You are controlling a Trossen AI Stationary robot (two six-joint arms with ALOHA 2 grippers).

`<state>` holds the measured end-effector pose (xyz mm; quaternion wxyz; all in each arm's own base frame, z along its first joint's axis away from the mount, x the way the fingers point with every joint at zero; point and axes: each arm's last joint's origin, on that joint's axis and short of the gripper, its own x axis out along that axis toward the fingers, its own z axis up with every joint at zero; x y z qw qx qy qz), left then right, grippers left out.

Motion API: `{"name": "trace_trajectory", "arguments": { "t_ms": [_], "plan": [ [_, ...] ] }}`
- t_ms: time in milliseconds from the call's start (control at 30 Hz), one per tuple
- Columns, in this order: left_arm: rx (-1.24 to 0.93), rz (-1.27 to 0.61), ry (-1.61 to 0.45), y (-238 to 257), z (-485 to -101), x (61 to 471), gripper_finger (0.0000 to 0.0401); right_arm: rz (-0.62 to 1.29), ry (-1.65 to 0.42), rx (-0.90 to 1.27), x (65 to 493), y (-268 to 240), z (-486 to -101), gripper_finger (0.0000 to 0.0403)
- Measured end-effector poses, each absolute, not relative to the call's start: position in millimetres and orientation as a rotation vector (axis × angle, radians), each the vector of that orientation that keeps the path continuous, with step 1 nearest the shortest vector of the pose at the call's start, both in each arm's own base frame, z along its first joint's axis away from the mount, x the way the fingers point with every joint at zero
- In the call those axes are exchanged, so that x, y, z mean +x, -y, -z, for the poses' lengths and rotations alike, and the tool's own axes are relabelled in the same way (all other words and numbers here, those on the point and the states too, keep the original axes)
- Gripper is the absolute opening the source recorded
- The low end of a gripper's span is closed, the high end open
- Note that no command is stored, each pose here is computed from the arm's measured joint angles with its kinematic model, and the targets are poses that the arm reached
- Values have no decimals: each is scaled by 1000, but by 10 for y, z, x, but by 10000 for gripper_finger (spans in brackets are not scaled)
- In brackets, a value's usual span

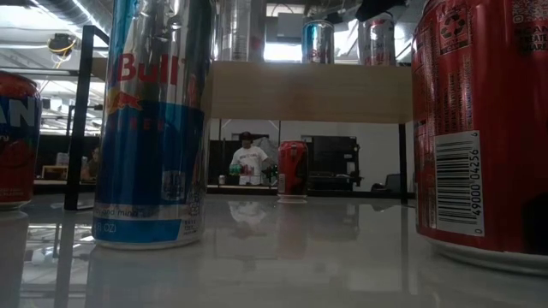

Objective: Place canned beverage on shelf
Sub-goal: Put the top white-pink soda can on the shelf aligned with the other white-pink soda can

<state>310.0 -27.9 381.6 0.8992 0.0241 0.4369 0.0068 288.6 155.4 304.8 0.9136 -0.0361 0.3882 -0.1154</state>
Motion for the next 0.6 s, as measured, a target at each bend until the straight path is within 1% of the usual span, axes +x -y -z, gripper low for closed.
{"name": "trace_trajectory", "arguments": {
  "t_ms": [100,200,400,600],
  "plan": [
    [48,-16,-903,279,-3817,3101,327,238,-800,-74,2886,-1554,-3048,285],
    [45,-18,-902,279,-3817,3101,336,238,-800,-74,2886,-1554,-3048,285],
    [42,-25,-860,266,-3932,2991,338,237,-797,-72,2889,-1556,-3049,285],
    [39,-34,-801,242,-4114,2776,338,236,-794,-70,2890,-1558,-3051,285]
  ]
}}
